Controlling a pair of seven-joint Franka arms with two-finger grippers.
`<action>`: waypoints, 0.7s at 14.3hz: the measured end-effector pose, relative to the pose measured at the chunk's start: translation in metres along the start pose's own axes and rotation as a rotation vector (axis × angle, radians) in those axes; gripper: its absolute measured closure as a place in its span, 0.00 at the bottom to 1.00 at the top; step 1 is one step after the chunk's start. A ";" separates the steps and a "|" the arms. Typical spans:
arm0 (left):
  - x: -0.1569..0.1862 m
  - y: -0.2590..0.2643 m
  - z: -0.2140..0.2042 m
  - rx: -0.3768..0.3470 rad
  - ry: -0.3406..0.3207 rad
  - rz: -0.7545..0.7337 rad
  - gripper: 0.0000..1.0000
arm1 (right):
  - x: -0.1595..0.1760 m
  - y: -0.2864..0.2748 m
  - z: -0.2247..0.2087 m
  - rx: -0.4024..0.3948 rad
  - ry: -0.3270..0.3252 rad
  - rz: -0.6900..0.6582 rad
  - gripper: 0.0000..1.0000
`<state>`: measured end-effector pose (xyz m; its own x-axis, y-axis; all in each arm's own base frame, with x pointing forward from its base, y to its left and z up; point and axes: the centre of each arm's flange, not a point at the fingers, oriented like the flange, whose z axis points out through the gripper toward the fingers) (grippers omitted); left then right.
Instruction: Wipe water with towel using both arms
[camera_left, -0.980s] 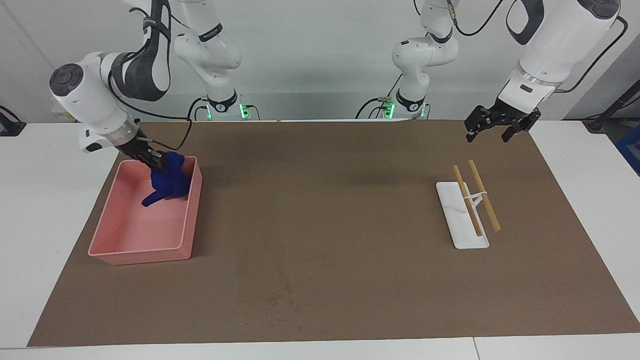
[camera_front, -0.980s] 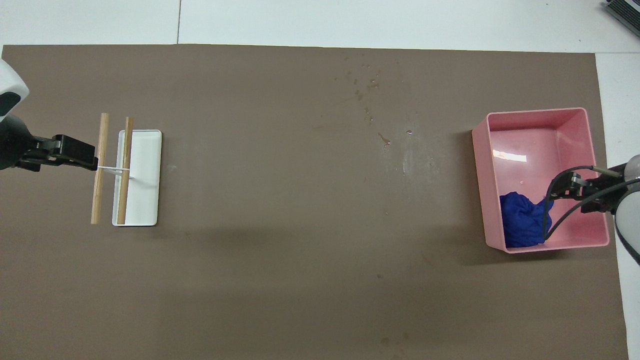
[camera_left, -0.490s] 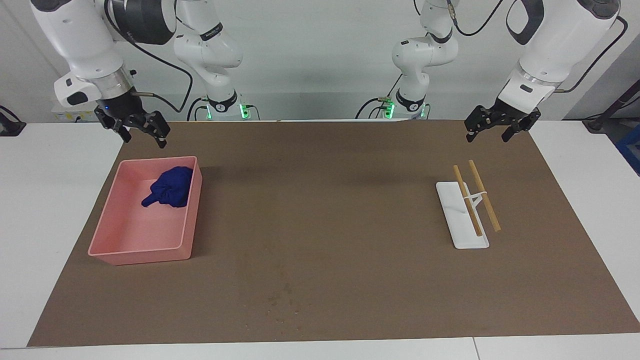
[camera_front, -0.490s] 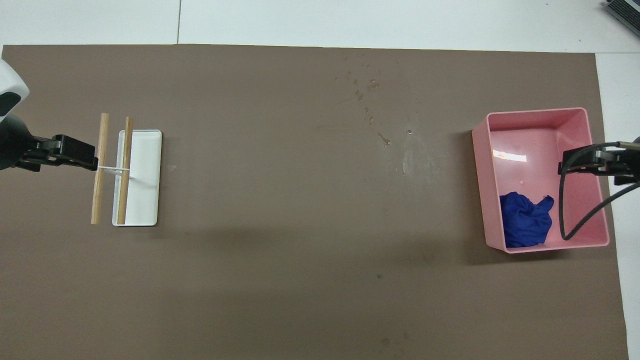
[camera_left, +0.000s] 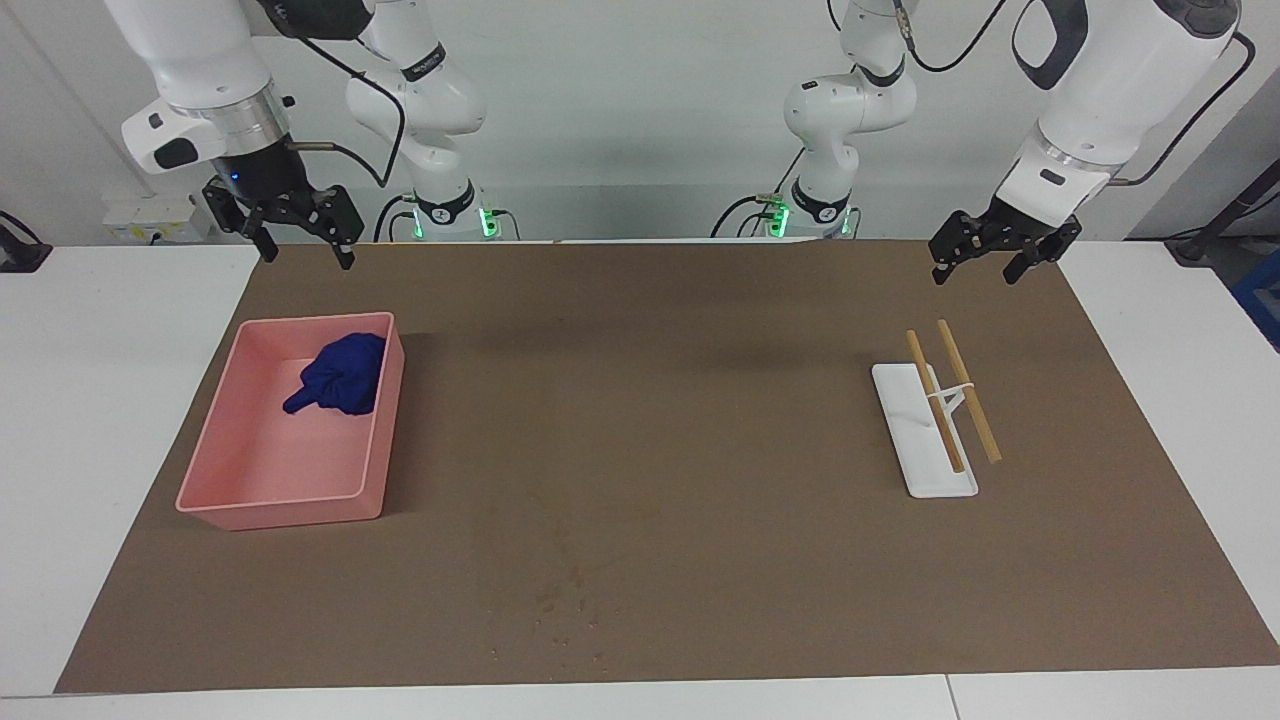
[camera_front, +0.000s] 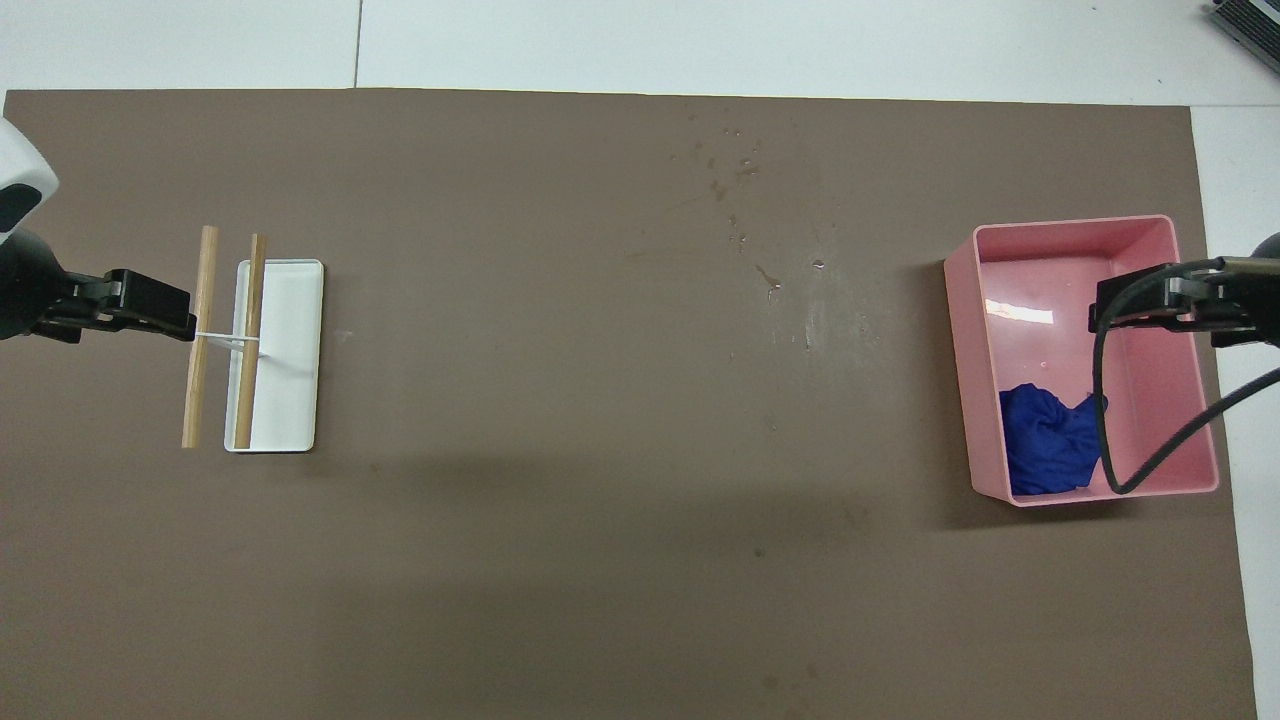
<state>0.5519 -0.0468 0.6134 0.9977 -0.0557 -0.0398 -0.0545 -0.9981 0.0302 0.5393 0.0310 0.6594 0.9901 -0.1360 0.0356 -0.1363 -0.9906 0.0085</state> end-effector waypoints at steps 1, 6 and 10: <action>0.000 0.000 0.000 0.000 0.000 0.000 0.00 | 0.001 0.000 0.002 -0.002 -0.014 -0.001 0.02; 0.000 0.000 0.000 0.000 0.000 0.000 0.00 | 0.000 -0.001 0.008 -0.008 -0.055 -0.004 0.02; 0.000 0.000 0.000 0.000 0.000 0.000 0.00 | -0.001 -0.003 0.008 -0.009 -0.060 -0.007 0.04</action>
<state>0.5519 -0.0468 0.6134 0.9977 -0.0557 -0.0398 -0.0545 -0.9981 0.0302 0.5387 0.0340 0.6510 0.9912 -0.1298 -0.0245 -0.1294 -0.9914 0.0180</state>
